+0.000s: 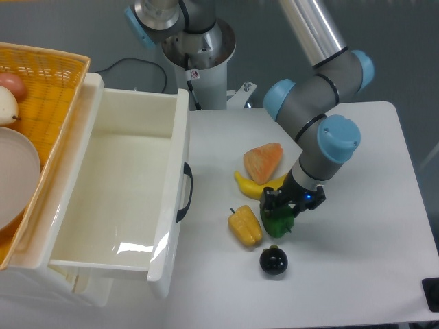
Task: Pick up the green chilies
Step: 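Lift the green bell pepper up and away from the banana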
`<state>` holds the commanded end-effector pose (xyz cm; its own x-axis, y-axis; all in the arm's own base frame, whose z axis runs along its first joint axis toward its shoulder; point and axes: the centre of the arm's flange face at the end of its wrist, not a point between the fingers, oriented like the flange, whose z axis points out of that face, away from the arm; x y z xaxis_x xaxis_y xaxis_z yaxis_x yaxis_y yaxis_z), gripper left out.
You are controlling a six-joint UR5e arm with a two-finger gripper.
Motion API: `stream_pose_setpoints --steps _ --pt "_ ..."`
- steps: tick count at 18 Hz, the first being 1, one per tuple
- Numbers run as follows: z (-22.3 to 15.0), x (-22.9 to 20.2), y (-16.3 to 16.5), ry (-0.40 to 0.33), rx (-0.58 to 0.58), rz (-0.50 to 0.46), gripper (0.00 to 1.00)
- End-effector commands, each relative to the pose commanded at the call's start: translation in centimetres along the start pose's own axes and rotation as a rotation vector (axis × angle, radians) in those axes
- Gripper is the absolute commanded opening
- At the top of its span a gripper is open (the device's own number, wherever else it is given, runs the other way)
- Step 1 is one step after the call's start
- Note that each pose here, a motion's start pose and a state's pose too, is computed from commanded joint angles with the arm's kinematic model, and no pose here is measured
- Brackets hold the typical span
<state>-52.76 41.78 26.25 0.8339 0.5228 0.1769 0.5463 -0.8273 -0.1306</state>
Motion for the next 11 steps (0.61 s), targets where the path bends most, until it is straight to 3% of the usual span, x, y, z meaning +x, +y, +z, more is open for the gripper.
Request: stream_pose_setpoints --steps 3,7,11 --pt "-2.0 -1.1 -1.1 -0.06 0.014 0.026 0.29" --pt "-3.3 -3.4 -1.0 -0.145 -0.026 0.18 0.29" --pt "-4.5 -5.5 -0.6 -0.154 -0.049 0.292 0.29"
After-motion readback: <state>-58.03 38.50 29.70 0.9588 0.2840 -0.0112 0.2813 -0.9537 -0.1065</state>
